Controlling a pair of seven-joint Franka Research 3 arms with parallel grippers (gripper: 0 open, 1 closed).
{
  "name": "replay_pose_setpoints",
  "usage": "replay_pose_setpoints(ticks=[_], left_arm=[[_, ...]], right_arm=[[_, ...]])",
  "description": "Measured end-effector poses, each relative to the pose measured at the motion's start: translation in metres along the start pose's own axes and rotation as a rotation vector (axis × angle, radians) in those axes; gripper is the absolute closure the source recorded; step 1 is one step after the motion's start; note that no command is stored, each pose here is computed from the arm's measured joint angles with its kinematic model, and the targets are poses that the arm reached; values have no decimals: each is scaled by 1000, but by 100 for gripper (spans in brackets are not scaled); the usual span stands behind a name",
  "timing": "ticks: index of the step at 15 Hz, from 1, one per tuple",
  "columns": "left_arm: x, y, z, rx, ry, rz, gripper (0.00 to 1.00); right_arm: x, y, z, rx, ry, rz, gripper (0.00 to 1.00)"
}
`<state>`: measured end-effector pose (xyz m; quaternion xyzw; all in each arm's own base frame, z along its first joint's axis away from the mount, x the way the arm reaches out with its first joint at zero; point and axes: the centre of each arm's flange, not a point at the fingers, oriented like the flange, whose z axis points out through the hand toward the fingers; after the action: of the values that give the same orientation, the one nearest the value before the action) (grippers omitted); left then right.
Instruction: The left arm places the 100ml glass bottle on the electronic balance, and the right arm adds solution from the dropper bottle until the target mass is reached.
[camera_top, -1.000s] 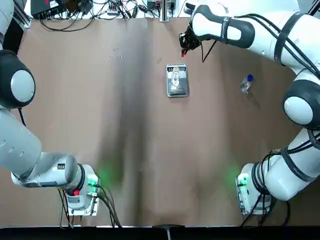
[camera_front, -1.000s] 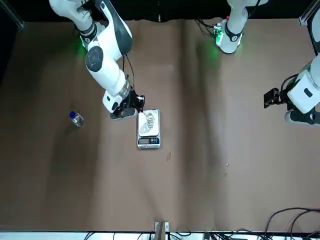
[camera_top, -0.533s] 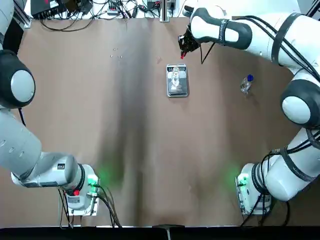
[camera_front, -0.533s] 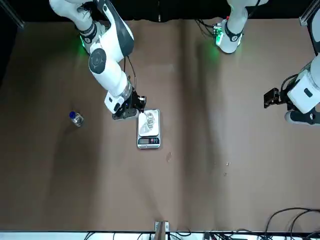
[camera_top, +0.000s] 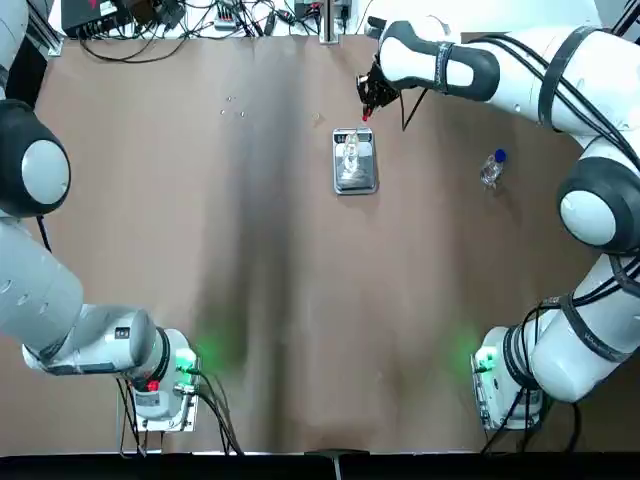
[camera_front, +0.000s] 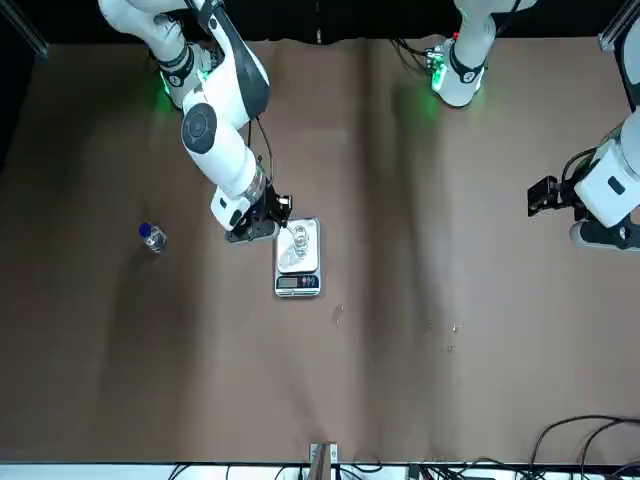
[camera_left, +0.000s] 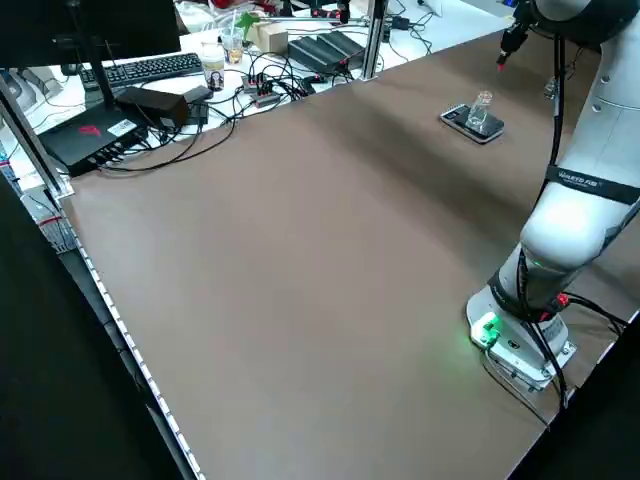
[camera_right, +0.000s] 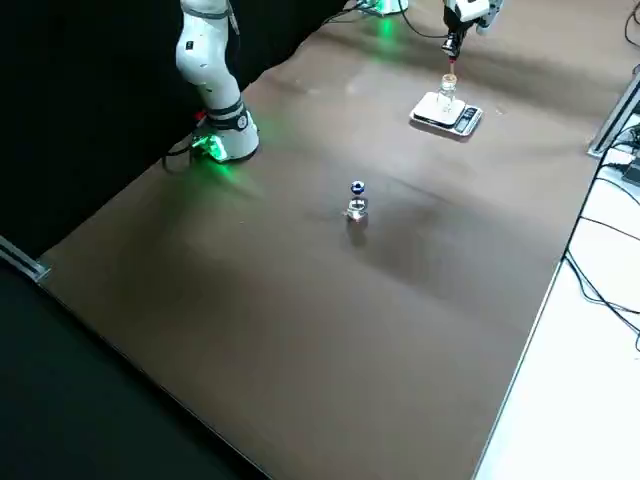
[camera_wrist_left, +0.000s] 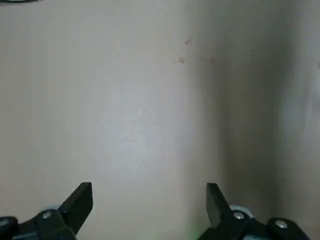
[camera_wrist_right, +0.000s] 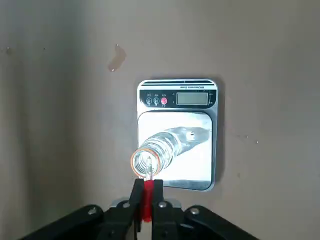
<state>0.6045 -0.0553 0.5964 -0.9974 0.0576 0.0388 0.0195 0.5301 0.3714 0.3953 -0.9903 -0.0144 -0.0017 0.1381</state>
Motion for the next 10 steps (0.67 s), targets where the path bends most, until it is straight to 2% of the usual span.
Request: replay_pose_setpoints(ticks=[2, 10], left_arm=[[0, 0, 0, 0, 0, 0, 0], [0, 0, 0, 0, 0, 0, 0]], right_arm=[[0, 0, 0, 0, 0, 0, 94], [-1, -1, 1, 0, -1, 15, 96]])
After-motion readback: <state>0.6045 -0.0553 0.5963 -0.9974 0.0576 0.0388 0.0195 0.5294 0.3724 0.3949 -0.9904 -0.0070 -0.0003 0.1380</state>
